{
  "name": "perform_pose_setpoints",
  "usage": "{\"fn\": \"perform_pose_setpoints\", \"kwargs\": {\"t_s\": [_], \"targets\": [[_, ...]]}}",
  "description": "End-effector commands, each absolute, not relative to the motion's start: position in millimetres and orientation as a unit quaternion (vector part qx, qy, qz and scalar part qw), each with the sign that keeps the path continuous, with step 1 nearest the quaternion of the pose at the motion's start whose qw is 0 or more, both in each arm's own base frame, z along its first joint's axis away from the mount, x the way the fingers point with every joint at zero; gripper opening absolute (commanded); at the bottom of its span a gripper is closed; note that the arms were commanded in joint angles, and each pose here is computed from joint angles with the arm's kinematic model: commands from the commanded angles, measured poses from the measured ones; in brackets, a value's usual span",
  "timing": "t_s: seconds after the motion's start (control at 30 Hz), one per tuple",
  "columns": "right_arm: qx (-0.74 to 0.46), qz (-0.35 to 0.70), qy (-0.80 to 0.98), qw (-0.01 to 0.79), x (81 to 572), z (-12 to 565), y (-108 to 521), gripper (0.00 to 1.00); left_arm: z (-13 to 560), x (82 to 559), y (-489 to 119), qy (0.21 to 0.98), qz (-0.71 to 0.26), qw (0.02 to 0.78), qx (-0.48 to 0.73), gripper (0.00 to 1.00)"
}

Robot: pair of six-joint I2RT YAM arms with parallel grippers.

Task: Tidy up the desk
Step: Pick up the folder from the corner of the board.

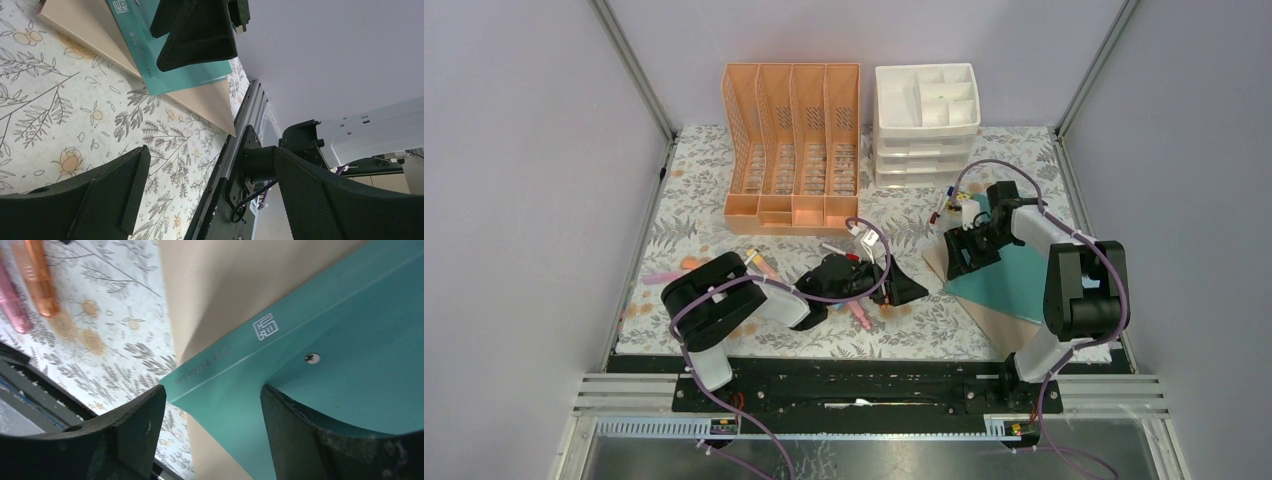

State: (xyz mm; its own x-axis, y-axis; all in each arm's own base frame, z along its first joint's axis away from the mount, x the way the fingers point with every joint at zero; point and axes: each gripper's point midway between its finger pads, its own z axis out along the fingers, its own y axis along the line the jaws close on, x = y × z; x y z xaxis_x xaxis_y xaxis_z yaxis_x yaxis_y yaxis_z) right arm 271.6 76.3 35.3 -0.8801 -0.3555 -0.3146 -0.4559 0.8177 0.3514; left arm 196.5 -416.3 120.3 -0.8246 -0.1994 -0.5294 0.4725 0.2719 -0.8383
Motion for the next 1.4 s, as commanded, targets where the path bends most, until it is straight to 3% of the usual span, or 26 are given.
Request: {"fn": "perform_pose_setpoints", "kwargs": {"t_s": [0.0, 0.23, 0.47, 0.8, 1.0, 1.27, 1.37], "targets": [[-0.239, 0.277, 0.929, 0.059, 247, 35, 117, 0.76, 133, 202, -416, 0.72, -0.615, 0.313, 0.073, 0.99], [-0.257, 0.325, 0.909, 0.043, 241, 42, 153, 0.75, 122, 203, -413, 0.73, -0.607, 0.311, 0.058, 0.99], [-0.261, 0.325, 0.899, 0.132, 254, 88, 151, 0.8, 108, 210, -414, 0.745, -0.587, 0.313, 0.047, 0.99], [-0.158, 0.308, 0.903, 0.255, 286, 137, 93, 0.85, 95, 227, -435, 0.77, -0.559, 0.3, 0.067, 0.96], [-0.142, 0.339, 0.878, 0.308, 284, 180, 103, 0.86, 88, 236, -447, 0.776, -0.559, 0.285, 0.059, 0.95], [-0.132, 0.368, 0.862, 0.321, 280, 173, 102, 0.87, 56, 257, -446, 0.807, -0.518, 0.283, 0.027, 0.93], [-0.135, 0.373, 0.861, 0.318, 280, 170, 102, 0.87, 52, 262, -451, 0.805, -0.526, 0.274, 0.024, 0.88]]}}
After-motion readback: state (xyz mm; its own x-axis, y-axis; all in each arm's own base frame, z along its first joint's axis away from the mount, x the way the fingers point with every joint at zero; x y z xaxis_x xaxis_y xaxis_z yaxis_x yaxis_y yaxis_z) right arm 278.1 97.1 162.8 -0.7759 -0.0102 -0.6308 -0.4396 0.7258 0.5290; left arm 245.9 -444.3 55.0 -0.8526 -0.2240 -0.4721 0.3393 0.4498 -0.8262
